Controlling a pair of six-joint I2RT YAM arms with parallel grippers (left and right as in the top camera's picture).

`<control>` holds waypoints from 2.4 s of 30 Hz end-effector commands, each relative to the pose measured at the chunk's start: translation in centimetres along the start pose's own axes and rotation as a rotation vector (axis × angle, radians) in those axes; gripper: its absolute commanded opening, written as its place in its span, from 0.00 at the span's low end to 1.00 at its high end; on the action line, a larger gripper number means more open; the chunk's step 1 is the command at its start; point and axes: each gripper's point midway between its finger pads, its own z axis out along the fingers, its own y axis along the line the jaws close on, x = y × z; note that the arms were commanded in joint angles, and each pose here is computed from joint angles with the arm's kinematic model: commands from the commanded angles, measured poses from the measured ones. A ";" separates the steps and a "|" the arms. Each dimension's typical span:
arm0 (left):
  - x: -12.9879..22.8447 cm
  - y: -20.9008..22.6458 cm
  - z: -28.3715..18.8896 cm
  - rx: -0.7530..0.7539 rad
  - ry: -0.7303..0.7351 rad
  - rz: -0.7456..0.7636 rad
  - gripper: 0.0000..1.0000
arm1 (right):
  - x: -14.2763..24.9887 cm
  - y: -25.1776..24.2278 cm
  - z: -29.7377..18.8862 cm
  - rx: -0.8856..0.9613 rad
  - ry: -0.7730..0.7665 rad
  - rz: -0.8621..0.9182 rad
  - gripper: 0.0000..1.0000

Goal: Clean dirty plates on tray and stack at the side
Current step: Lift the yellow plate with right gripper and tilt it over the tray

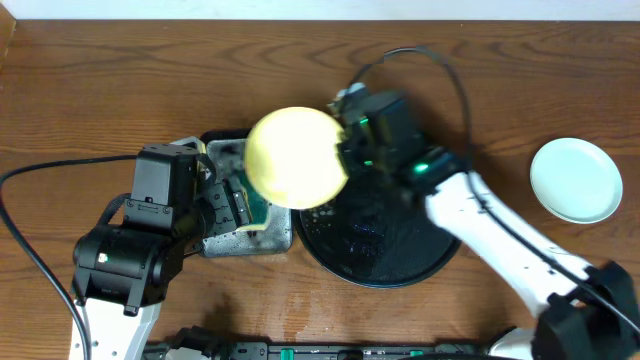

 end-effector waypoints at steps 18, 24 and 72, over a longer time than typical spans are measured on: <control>-0.5 -0.2 -0.4 0.004 -0.011 -0.004 0.82 | -7.0 6.1 -1.3 0.174 -0.326 -0.414 0.01; -0.5 -0.2 -0.4 0.004 -0.011 -0.004 0.82 | -9.4 7.9 -4.4 0.173 -0.424 -0.517 0.01; -0.5 -0.2 -0.4 0.004 -0.011 -0.004 0.83 | -12.2 6.8 -6.9 0.309 -0.519 -0.589 0.01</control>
